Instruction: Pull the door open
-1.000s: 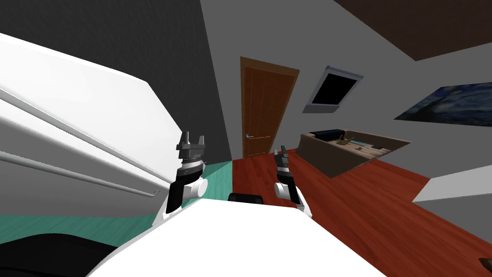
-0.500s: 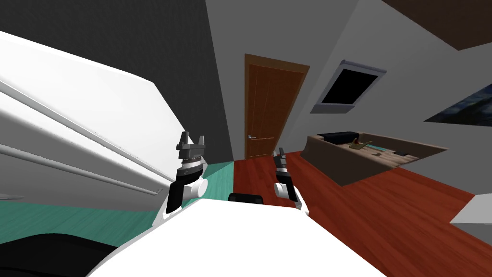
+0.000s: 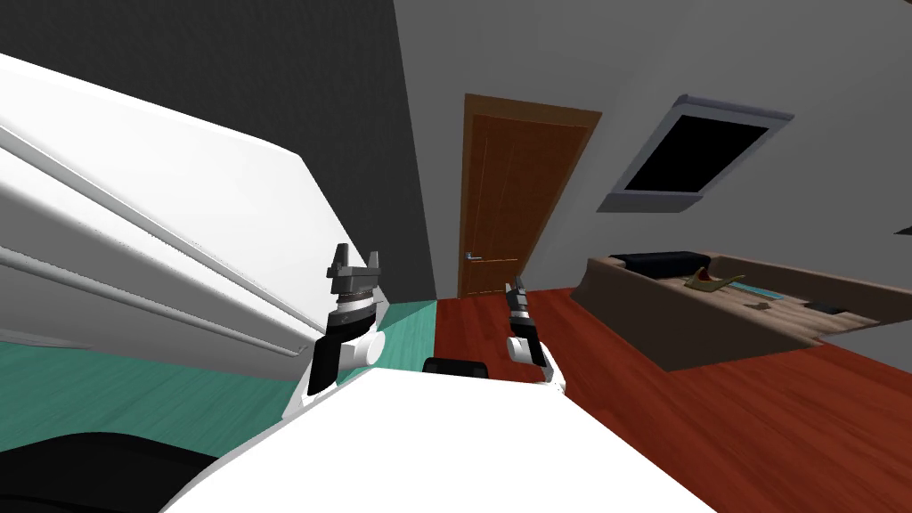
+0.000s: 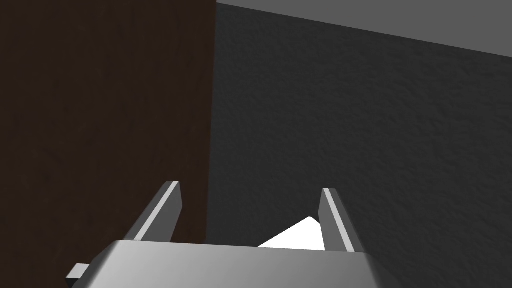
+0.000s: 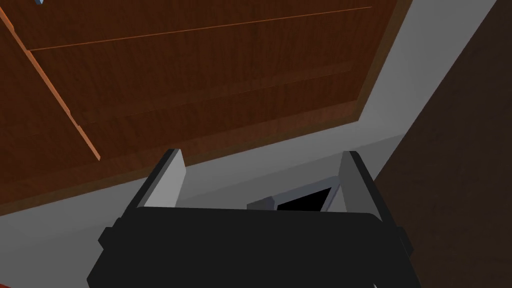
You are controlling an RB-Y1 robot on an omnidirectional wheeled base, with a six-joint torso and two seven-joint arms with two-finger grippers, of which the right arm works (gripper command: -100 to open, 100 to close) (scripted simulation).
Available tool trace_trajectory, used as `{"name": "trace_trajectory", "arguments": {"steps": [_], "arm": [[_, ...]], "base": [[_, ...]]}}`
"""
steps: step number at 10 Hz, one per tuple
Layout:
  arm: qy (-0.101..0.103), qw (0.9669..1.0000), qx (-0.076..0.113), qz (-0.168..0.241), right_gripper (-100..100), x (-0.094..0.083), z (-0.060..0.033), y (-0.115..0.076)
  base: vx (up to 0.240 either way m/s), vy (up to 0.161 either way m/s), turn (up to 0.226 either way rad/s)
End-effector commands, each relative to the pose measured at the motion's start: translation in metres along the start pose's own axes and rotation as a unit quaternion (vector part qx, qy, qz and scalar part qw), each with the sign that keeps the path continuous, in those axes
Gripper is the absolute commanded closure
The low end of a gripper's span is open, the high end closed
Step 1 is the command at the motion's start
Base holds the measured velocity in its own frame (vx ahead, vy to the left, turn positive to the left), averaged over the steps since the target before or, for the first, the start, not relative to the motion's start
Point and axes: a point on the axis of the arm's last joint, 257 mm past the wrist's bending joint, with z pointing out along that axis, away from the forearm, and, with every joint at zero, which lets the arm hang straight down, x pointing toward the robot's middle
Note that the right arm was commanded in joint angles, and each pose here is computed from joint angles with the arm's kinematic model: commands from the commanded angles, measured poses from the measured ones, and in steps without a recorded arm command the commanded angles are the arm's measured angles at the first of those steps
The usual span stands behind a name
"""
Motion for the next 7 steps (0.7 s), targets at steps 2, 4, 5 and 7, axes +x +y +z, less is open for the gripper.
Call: {"name": "trace_trajectory", "arguments": {"steps": [2,4,5,7], "arm": [[-0.003,0.9999,0.014,-0.002,-100,-0.005,-0.0044,-0.019],[-0.005,0.9998,0.021,-0.003,-100,-0.008,-0.0055,-0.028],[-0.007,0.9996,0.027,-0.004,-100,-0.011,-0.0062,-0.037],[-0.009,0.9993,0.035,-0.004,-100,-0.014,-0.0082,-0.047]], "base": [[0.056,-0.001,0.054],[0.043,-0.001,0.073],[0.084,-0.008,0.147],[0.081,-0.009,0.102]]}}
